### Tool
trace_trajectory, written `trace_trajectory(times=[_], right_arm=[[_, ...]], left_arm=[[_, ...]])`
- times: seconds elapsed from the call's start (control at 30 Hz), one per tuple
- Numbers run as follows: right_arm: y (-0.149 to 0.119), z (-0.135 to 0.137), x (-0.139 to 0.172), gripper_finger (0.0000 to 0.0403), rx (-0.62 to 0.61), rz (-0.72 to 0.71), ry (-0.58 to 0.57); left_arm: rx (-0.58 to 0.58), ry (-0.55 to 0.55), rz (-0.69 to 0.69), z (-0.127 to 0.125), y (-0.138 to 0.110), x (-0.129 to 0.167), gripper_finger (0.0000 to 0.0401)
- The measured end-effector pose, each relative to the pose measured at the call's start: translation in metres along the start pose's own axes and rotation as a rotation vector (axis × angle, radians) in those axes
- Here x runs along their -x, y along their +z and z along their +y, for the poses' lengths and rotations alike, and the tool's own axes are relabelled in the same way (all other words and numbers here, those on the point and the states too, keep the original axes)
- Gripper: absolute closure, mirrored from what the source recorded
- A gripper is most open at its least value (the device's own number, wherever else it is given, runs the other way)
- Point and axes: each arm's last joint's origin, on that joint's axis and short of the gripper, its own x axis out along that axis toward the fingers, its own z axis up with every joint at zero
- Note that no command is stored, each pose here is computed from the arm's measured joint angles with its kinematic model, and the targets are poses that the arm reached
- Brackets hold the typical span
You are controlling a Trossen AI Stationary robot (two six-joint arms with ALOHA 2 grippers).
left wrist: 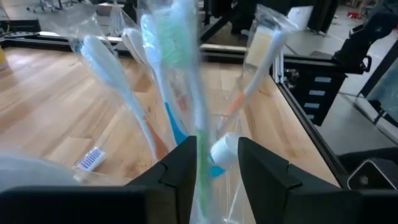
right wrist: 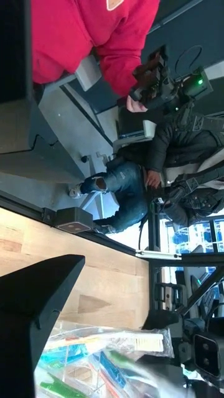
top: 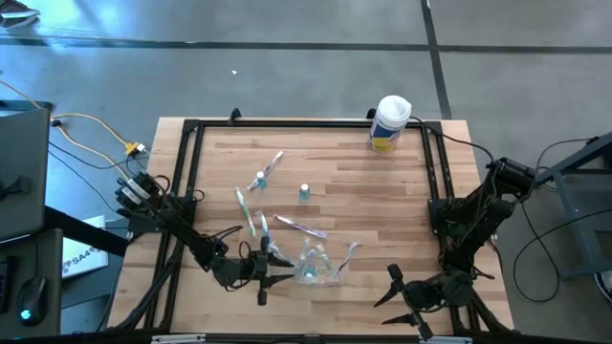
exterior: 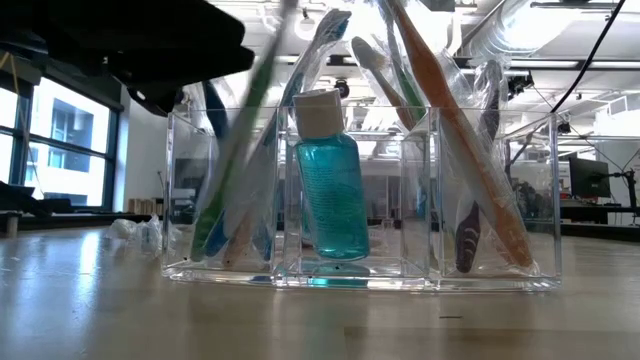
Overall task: Pick & Place toothbrushing station
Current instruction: Put the mouthwash into the transparent organizer
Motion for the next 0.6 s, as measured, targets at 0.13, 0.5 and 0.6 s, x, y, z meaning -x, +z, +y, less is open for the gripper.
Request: trace_trajectory(times=[0.13, 0.5, 0.6], right_arm=[[0.000, 0.000, 0.000, 0.0210, -0.019, 0.000, 0.000], [0.000, 0.001, 0.000, 0.0210, -0.031, 0.005, 0.025], [0.000, 0.001, 0.000, 0.0210, -0.034, 0.005, 0.043]], left_arm=[[-0.002, 0.006, 0.000, 0.000, 0.000, 0.000, 0.0281], [-0.083, 0.012, -0.065, -0.007, 0.021, -0.002, 0.0281], [-0.107, 0.002, -0.072, -0.011, 0.034, 0.002, 0.0281]])
